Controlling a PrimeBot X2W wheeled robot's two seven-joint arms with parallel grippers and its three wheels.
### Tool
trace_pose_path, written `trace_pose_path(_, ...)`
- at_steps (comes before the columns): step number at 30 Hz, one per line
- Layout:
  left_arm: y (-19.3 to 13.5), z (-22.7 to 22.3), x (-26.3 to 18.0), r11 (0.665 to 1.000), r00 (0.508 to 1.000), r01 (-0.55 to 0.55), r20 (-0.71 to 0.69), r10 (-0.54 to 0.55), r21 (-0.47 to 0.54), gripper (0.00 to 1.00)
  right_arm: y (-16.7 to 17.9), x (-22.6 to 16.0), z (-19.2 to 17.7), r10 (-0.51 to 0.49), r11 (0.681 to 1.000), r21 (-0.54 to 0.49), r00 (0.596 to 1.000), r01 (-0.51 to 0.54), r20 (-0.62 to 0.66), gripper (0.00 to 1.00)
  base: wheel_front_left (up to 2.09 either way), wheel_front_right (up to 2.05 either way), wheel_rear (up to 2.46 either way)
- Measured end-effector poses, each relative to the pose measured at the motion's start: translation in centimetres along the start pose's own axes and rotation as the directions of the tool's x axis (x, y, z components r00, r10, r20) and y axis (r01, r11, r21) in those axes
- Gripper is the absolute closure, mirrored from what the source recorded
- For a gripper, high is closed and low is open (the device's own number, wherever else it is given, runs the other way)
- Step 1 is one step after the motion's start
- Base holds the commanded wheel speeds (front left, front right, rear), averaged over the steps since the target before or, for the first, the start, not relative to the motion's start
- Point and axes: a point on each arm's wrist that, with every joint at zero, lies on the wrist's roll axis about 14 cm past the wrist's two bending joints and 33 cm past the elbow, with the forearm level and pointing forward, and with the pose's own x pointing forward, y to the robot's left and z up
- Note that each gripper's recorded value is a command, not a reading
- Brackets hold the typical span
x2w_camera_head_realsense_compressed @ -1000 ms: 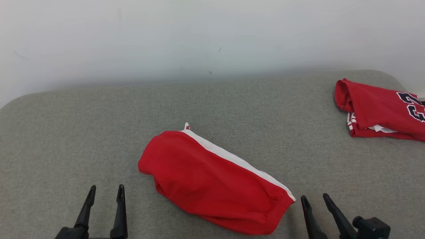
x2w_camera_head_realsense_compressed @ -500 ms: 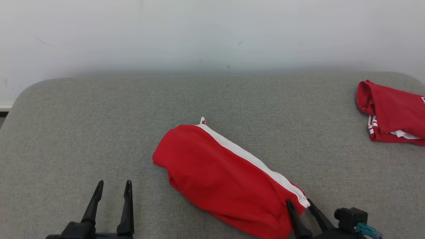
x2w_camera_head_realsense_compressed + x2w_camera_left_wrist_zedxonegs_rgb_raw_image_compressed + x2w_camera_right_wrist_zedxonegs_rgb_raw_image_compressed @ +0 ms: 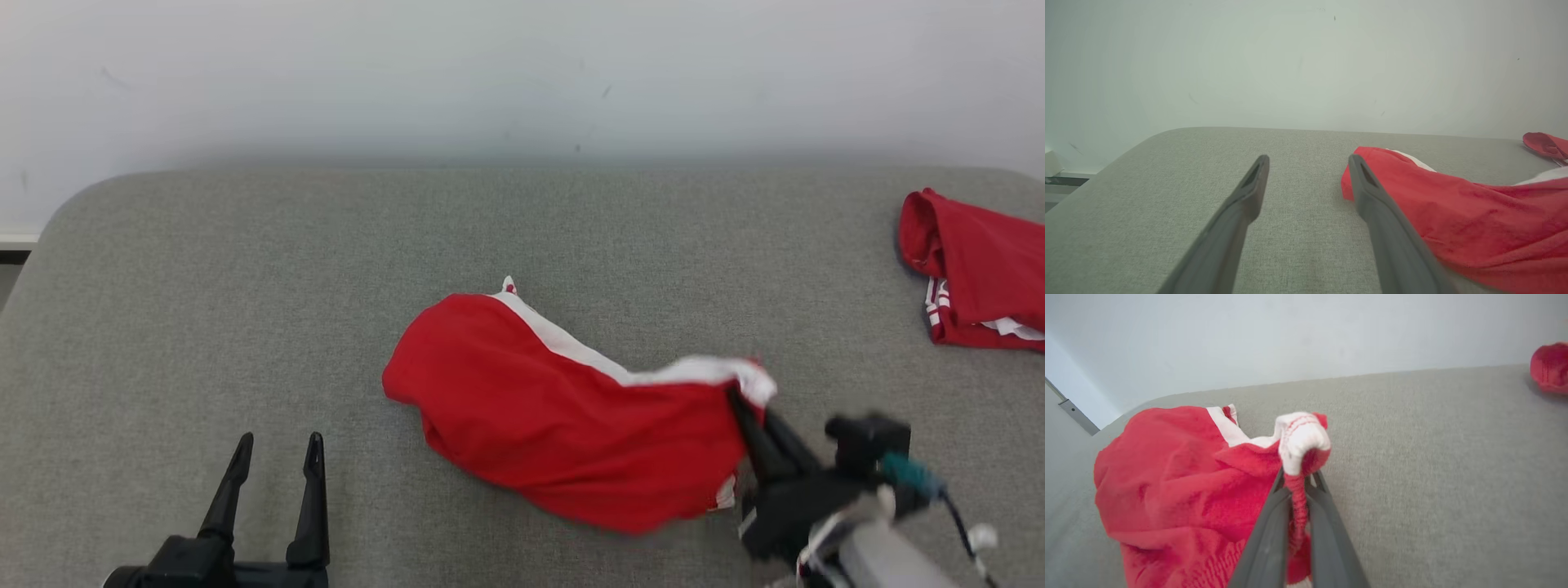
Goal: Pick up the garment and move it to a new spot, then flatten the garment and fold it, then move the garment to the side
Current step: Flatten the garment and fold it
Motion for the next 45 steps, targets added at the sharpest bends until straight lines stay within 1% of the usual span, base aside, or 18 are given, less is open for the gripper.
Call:
trace_pose_path(3, -0.3, 0.0, 0.5, 1.0, 1.0, 0.009, 0.001, -0.009, -0.003, 0.0, 0.3, 2.8, 3.9, 0.049, 0.996, -0.083, 0.996, -0.043, 0.073, 1.0, 0.0, 0.0, 0.0)
trace_pose_path(7, -0.4, -0.2, 0.8, 1.0, 1.0, 0.011, -0.003, -0.011, -0.01, 0.0, 0.2, 6.3, 8.5, 0.09, 0.978, -0.196, 0.988, -0.065, 0.122, 1.0, 0.0, 0.0, 0.0)
trace_pose_path(8, -0.4, -0.2, 0.8, 1.0, 1.0, 0.011, -0.003, -0.011, -0.01, 0.0, 0.2, 6.3, 8.5, 0.09, 0.978, -0.196, 0.988, -0.065, 0.122, 1.0, 0.0, 0.0, 0.0)
trace_pose_path(11, -0.4, -0.2, 1.0, 1.0, 1.0, 0.01, -0.003, -0.01, -0.013, 0.0, 0.9, 8.8, 12.0, 0.125, 0.959, -0.271, 0.98, -0.079, 0.157, 1.0, 0.0, 0.0, 0.0)
trace_pose_path(16, 0.5, -0.2, 1.0, 1.0, 1.0, -0.018, -0.006, 0.018, -0.016, 0.0, 4.0, 12.2, 18.2, 0.219, 0.924, -0.363, 0.943, -0.119, 0.249, 1.0, 0.0, 0.0, 0.0)
trace_pose_path(18, 0.9, -0.5, 0.8, 0.999, 0.999, -0.031, -0.014, 0.031, -0.017, 0.0, 5.5, 12.9, 18.9, 0.261, 0.907, -0.394, 0.932, -0.148, 0.252, 1.0, 0.0, 0.0, 0.0)
trace_pose_path(22, 1.3, -0.7, 0.7, 0.999, 0.999, -0.046, -0.02, 0.045, -0.019, 0.0, 6.7, 13.3, 17.3, 0.295, 0.892, -0.41, 0.932, -0.19, 0.209, 1.0, 0.0, 0.0, 0.0)
trace_pose_path(26, 1.4, -0.6, 0.6, 0.998, 0.999, -0.05, -0.016, 0.05, -0.022, 0.0, 6.4, 11.9, 14.2, 0.302, 0.886, -0.409, 0.941, -0.219, 0.151, 1.0, 0.0, 0.0, 0.0)
trace_pose_path(29, 1.0, -0.7, 0.5, 0.999, 0.999, -0.04, -0.02, 0.04, -0.028, 0.0, 5.0, 9.8, 12.6, 0.28, 0.903, -0.376, 0.949, -0.209, 0.144, 1.0, 0.0, 0.0, 0.0)
trace_pose_path(32, 0.6, -0.6, 0.5, 0.999, 0.999, -0.029, -0.015, 0.028, -0.031, 0.0, 4.0, 6.9, 9.8, 0.263, 0.912, -0.354, 0.958, -0.209, 0.113, 1.0, 0.0, 0.0, 0.0)
trace_pose_path(35, -0.1, -0.5, 0.6, 0.999, 1.0, -0.006, -0.009, 0.006, -0.032, 0.0, 2.3, 3.8, 6.8, 0.223, 0.925, -0.331, 0.972, -0.189, 0.069, 1.0, 0.0, 0.0, 0.0)
trace_pose_path(37, -0.7, -0.2, 0.9, 0.999, 1.0, 0.012, 0.001, -0.012, -0.032, 0.0, 1.0, 1.8, 5.7, 0.181, 0.942, -0.298, 0.981, -0.155, 0.064, 1.0, 0.0, 0.0, 0.0)
trace_pose_path(39, -1.2, 0.0, 1.1, 0.999, 1.0, 0.025, 0.006, -0.025, -0.034, 0.0, 0.6, 0.0, 4.2, 0.172, 0.941, -0.3, 0.985, -0.154, 0.034, 1.0, 0.0, 0.0, 0.0)
trace_pose_path(40, -1.5, 0.0, 1.2, 0.999, 0.999, 0.034, 0.006, -0.034, -0.035, 0.0, 0.2, -0.9, 3.3, 0.157, 0.945, -0.293, 0.987, -0.144, 0.019, 1.0, 0.0, 0.0, 0.0)
trace_pose_path(42, -1.9, -0.2, 1.4, 0.998, 0.999, 0.047, 0.004, -0.047, -0.036, 0.0, -0.5, -2.5, 1.5, 0.119, 0.962, -0.245, 0.993, -0.118, -0.013, 1.0, 0.0, 0.0, 0.0)
trace_pose_path(44, -2.0, -0.4, 1.5, 0.998, 0.999, 0.051, -0.002, -0.051, -0.037, 0.0, -0.8, -3.8, -0.6, 0.099, 0.966, -0.232, 0.993, -0.111, -0.063, 1.0, 0.0, 0.0, 0.0)
trace_pose_path(45, -2.0, -0.5, 1.5, 0.998, 0.999, 0.051, -0.005, -0.051, -0.038, 0.0, -1.1, -4.1, -1.1, 0.082, 0.971, -0.218, 0.994, -0.095, -0.07, 0.94, 0.0, 0.0, 0.0)
